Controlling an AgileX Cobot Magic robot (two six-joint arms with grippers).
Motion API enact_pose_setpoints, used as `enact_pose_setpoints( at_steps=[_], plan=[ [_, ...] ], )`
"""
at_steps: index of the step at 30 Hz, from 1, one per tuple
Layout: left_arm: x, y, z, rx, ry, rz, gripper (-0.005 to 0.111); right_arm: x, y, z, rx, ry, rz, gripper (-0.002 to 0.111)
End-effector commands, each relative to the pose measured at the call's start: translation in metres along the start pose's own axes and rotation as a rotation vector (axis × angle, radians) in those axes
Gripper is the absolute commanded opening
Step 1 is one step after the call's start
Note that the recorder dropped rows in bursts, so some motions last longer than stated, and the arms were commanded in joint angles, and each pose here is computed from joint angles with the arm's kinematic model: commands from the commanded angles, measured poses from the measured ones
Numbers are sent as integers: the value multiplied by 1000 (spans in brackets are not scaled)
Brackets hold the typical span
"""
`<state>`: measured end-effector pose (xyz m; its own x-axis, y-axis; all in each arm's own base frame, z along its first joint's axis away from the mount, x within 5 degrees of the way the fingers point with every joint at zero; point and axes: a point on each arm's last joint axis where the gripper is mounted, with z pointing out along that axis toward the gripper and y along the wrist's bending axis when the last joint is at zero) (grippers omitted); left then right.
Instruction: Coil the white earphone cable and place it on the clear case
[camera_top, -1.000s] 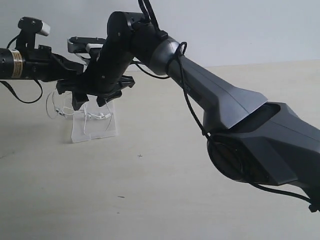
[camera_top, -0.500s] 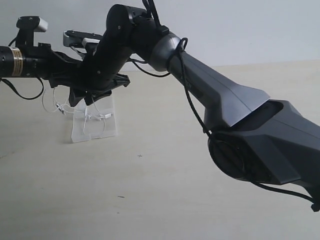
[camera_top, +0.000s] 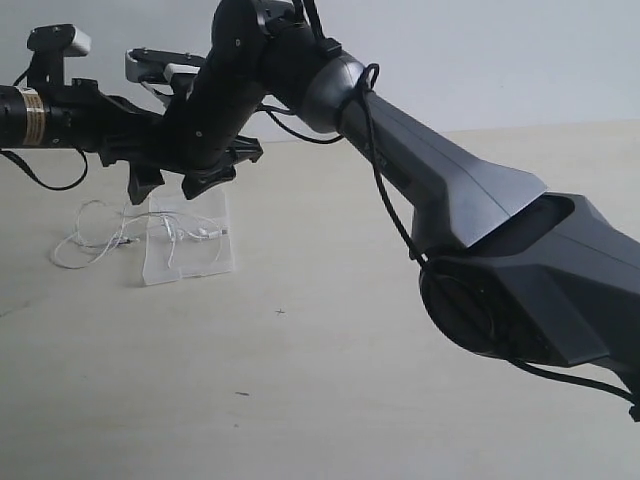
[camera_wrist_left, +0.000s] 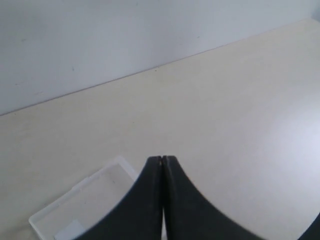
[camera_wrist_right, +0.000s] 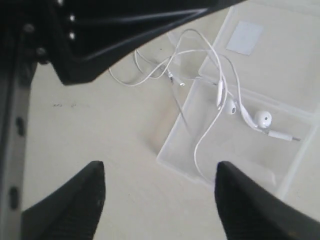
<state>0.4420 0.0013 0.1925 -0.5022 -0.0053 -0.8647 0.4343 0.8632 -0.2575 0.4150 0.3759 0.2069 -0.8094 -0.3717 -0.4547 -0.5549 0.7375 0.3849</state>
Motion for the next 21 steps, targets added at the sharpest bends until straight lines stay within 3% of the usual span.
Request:
enact_pose_setpoints(
  at_steps=[1,11,17,21],
  plan=[
    [1,0,3,-7,6,1,0,-5,4,-10,-3,-34,-5,66],
    [2,2,3,-28,9,-7,0,-5,0,-20,73,-16,-18,51],
    [3,19,-13,-195,83,-96,0,8,-17,-23,252,72,-53,45],
    [7,17,-48,-235,88,-197,0,19,-22,-16,259,139,-94,45]
  ],
)
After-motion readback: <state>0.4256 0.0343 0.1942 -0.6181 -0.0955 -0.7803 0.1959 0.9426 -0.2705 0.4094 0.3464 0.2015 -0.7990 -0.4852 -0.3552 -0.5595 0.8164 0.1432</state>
